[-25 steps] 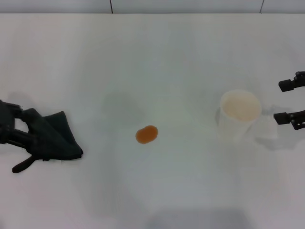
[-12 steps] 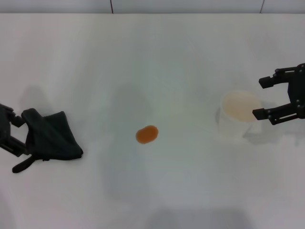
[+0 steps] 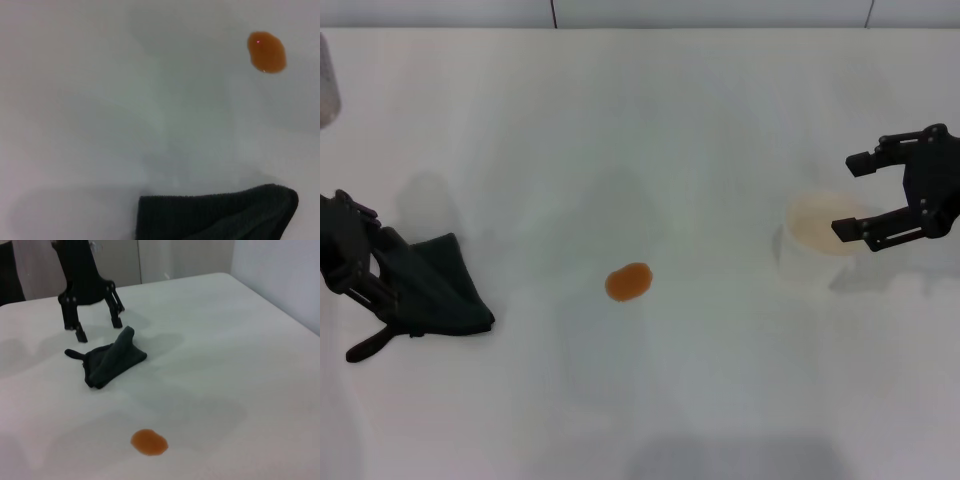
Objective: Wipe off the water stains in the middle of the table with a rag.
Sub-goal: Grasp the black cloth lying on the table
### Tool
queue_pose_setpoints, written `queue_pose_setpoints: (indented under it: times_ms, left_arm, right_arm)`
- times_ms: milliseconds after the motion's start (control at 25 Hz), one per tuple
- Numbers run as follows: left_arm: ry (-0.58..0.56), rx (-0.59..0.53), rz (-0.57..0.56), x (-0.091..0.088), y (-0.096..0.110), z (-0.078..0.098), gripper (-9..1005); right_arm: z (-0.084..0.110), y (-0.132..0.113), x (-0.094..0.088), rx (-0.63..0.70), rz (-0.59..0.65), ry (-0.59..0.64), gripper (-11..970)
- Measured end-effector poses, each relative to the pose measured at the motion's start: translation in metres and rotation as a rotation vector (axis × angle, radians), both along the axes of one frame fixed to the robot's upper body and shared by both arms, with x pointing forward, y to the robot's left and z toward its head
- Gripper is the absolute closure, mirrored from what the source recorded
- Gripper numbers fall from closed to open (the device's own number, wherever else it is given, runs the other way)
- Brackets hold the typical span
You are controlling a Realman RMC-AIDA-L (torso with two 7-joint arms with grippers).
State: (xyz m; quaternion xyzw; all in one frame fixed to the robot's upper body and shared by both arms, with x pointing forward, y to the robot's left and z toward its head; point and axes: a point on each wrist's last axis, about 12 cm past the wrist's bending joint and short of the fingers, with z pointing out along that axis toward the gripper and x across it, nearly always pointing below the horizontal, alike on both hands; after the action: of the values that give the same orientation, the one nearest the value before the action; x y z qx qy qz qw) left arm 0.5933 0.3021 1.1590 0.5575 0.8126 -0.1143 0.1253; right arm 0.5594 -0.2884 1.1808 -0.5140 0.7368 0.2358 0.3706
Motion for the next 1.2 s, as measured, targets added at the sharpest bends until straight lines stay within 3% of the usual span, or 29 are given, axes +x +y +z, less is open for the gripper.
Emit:
queue_pose_setpoints:
  times_ms: [440, 1200]
  left_arm:
    - [-0.027, 0.082, -0.075, 0.007, -0.016, -0.005, 192]
    - [-0.043, 0.119, -0.169, 0.01, -0.036, -0.023, 232]
  right_arm:
    - [0.001, 0.003, 0.003, 0.004, -0.015, 0.003, 119]
    - [0.0, 0.012, 0.008, -0.018, -0.027, 0.019, 119]
